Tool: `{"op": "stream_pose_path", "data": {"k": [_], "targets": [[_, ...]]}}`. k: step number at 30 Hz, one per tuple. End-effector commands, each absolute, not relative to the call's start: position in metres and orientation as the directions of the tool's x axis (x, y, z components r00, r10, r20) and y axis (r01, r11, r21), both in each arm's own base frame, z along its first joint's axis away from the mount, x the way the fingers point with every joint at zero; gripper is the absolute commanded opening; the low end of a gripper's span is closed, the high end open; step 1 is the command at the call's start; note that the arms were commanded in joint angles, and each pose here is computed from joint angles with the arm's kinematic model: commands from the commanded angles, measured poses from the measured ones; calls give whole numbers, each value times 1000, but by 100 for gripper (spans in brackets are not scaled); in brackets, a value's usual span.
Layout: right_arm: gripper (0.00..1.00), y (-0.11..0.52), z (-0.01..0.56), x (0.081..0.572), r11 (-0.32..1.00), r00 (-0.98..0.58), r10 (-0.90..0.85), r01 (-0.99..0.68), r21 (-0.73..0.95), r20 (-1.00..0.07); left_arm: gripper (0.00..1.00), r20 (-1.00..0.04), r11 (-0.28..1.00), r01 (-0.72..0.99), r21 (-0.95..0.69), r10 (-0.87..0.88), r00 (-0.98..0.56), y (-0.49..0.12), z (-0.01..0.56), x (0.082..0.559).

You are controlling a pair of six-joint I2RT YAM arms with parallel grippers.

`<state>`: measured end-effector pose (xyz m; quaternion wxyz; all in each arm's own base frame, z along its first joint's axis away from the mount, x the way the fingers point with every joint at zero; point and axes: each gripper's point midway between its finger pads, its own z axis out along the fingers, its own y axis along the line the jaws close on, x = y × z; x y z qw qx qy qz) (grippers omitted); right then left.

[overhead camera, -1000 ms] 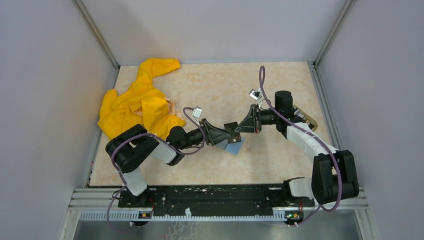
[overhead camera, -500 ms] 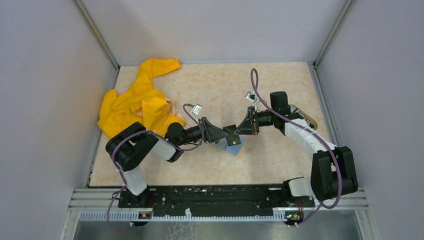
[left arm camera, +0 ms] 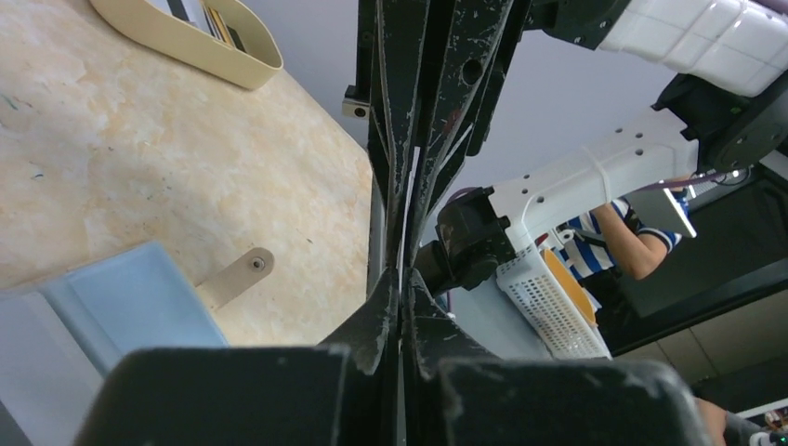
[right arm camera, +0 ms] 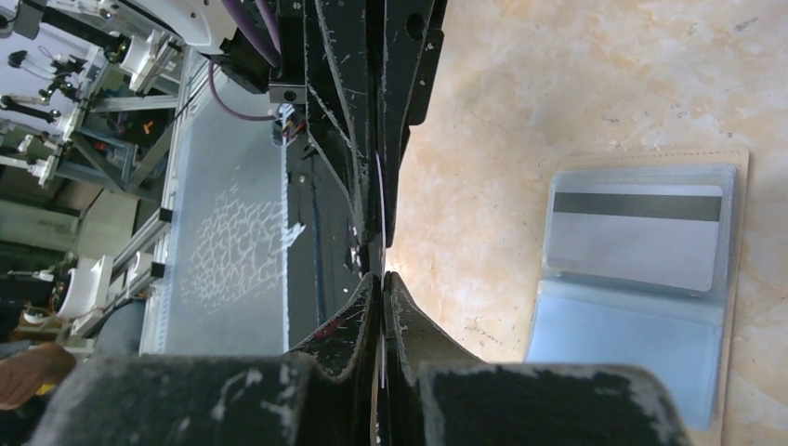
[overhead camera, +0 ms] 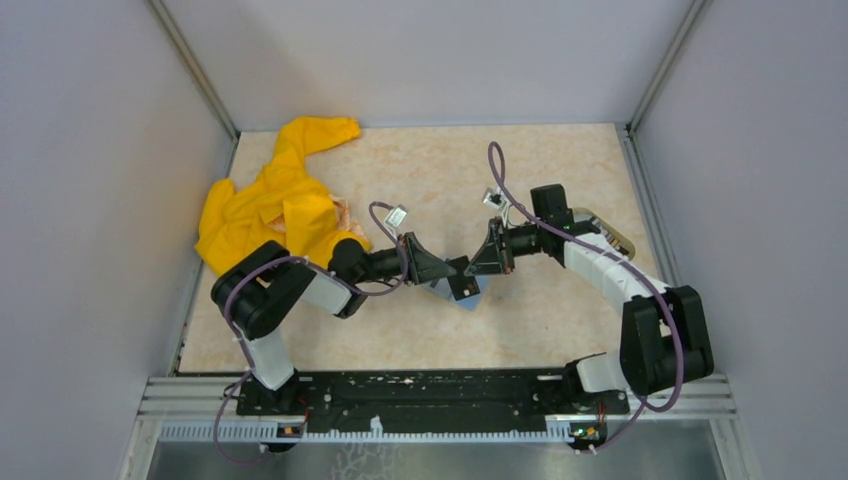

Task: Put the credit cards into the card holder
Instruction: Pick up the credit card from the storage box.

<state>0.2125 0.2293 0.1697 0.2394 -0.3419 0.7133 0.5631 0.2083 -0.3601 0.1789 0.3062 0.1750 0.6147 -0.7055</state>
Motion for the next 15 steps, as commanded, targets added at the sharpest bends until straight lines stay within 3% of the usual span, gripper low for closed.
{"op": "stream_pose_path", "data": {"k": [1, 2, 5, 7, 10, 12, 15], "targets": [[0, 235, 180, 220, 116, -575, -238, -817, 564, -783, 0, -761, -222, 805, -551, -264, -593, -353, 222, 185], [2, 234, 180, 221, 122, -569, -241, -821, 557, -786, 0, -765, -218, 808, -547, -262, -589, -351, 221, 185], [33, 228, 178, 229, 175, -512, -288, -859, 481, -810, 0, -758, -157, 807, -569, -280, -589, -338, 212, 191], [44, 214, 172, 239, 266, -440, -359, -894, 361, -823, 0, -748, -90, 801, -592, -308, -587, -322, 206, 198], [51, 200, 164, 243, 282, -283, -430, -944, 170, -857, 0, -754, 59, 782, -620, -319, -574, -303, 187, 209], [51, 192, 151, 236, 217, -136, -488, -976, 31, -862, 0, -776, 161, 770, -618, -282, -564, -297, 172, 213], [63, 178, 122, 225, 138, 2, -566, -986, -97, -824, 0, -814, 291, 761, -581, -194, -547, -287, 153, 215]]}}
